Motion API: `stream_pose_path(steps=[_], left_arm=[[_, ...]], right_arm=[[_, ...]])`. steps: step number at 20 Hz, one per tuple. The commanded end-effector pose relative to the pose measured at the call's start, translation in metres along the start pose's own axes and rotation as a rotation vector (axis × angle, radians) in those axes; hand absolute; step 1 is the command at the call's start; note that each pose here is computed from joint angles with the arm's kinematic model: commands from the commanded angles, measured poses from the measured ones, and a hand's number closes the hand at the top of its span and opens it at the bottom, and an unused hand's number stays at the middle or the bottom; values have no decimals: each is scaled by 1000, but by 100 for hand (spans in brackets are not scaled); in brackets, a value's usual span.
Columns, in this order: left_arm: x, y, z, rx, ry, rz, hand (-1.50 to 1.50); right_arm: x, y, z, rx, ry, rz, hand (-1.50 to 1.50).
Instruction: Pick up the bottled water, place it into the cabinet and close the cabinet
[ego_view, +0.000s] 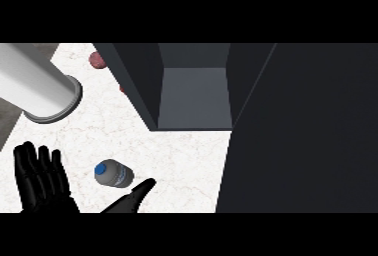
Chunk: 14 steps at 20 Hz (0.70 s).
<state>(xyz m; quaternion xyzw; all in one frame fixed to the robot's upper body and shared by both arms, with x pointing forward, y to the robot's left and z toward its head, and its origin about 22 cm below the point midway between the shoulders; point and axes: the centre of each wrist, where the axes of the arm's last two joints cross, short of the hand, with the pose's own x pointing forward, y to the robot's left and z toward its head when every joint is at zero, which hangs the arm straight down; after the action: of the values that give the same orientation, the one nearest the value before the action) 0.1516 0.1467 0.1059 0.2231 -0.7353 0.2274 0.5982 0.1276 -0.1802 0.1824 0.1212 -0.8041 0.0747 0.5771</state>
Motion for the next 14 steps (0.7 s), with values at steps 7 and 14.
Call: stream_pose_path(steps=[7, 14], left_arm=[[-47, 19, -22, 56, 63, -55, -150], [-92, 10, -35, 39, 104, -31, -150]], right_arm=[[33, 1, 29, -13, -71, 34, -150], [31, 4, 18, -6, -81, 26, -150]])
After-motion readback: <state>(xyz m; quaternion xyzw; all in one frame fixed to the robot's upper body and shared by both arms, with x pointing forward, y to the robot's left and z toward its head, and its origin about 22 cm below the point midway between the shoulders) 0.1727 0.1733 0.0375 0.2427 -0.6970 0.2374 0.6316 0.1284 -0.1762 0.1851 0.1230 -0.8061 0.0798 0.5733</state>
